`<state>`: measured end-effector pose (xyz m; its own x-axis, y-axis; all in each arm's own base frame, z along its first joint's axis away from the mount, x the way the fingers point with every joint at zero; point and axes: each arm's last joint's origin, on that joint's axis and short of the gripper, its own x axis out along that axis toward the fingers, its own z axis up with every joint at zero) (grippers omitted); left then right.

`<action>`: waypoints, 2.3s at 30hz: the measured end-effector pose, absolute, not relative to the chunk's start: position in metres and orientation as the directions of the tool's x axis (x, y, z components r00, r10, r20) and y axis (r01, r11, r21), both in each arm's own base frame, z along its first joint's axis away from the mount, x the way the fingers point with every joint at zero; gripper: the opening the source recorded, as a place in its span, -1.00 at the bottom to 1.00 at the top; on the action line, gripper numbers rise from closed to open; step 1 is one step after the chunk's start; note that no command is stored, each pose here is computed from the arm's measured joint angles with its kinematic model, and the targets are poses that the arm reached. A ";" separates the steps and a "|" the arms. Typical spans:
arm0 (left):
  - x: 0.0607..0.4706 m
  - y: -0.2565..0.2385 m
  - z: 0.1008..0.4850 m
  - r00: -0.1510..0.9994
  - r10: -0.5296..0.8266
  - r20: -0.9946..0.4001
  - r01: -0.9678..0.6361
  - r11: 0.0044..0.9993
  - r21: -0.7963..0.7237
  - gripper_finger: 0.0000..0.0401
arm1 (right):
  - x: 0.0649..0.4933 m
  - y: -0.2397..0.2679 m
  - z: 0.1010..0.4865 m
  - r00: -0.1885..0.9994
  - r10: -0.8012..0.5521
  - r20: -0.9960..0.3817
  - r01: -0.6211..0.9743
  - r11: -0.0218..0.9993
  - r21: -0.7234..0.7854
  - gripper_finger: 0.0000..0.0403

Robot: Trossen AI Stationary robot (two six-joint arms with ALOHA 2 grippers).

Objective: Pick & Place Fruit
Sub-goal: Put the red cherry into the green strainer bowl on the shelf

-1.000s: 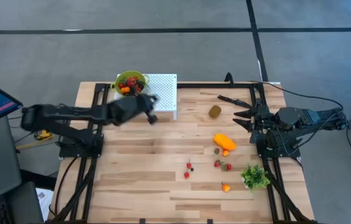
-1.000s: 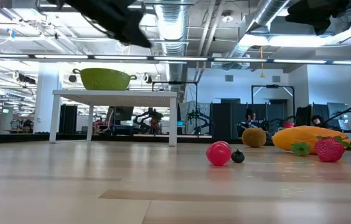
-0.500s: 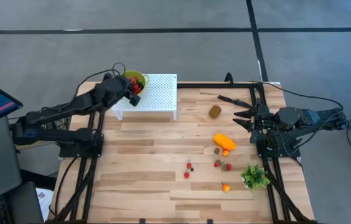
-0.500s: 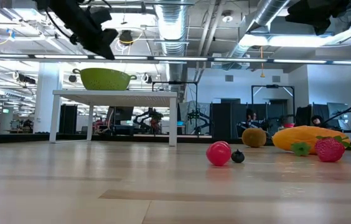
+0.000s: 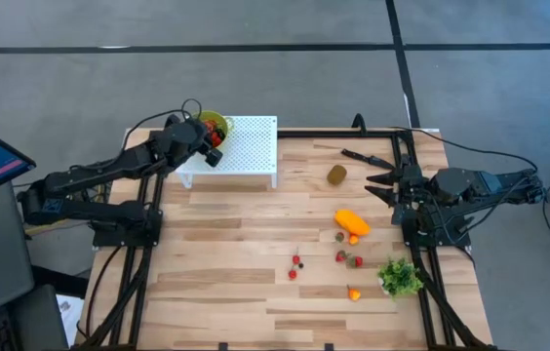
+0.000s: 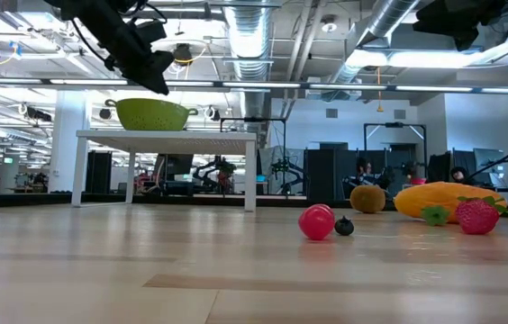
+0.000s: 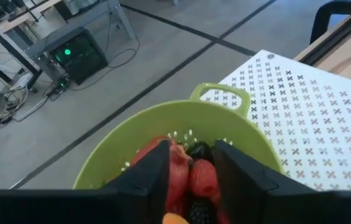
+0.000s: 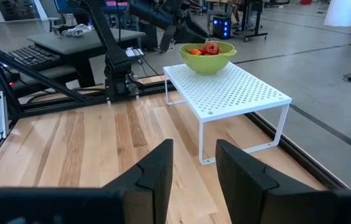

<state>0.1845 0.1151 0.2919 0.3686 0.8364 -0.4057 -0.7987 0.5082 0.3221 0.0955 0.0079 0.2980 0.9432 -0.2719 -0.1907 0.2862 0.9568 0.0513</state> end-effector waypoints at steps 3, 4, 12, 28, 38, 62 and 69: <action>0.185 0.116 0.291 0.366 0.835 -0.410 -0.798 0.509 0.322 -0.27 | 0.095 0.008 0.298 0.943 -0.272 -0.191 0.286 0.957 0.051 -0.42; 0.186 0.116 0.291 0.367 0.836 -0.409 -0.802 0.507 0.317 -0.23 | 0.095 0.008 0.298 0.943 -0.272 -0.191 0.286 0.957 0.051 -0.42; 0.191 0.106 0.291 0.419 0.811 -0.409 -0.782 0.551 0.292 -0.04 | 0.095 0.008 0.298 0.943 -0.272 -0.191 0.286 0.957 0.051 -0.42; 0.229 0.024 0.305 0.851 0.433 -0.296 -0.438 0.897 0.051 -0.01 | 0.095 0.008 0.298 0.943 -0.272 -0.190 0.286 0.957 0.052 -0.42; 0.273 -0.033 0.253 0.867 0.078 -0.493 -0.006 0.989 0.146 -0.01 | 0.095 0.008 0.298 0.943 -0.271 -0.191 0.286 0.957 0.051 -0.42; 0.327 -0.114 0.126 0.779 -0.185 -0.600 0.289 0.954 0.080 -0.02 | 0.096 0.008 0.298 0.943 -0.272 -0.191 0.286 0.957 0.051 -0.42; 0.338 -0.123 0.095 0.818 -0.208 -0.536 0.309 0.945 0.104 -0.02 | 0.096 0.008 0.298 0.943 -0.272 -0.191 0.286 0.957 0.051 -0.42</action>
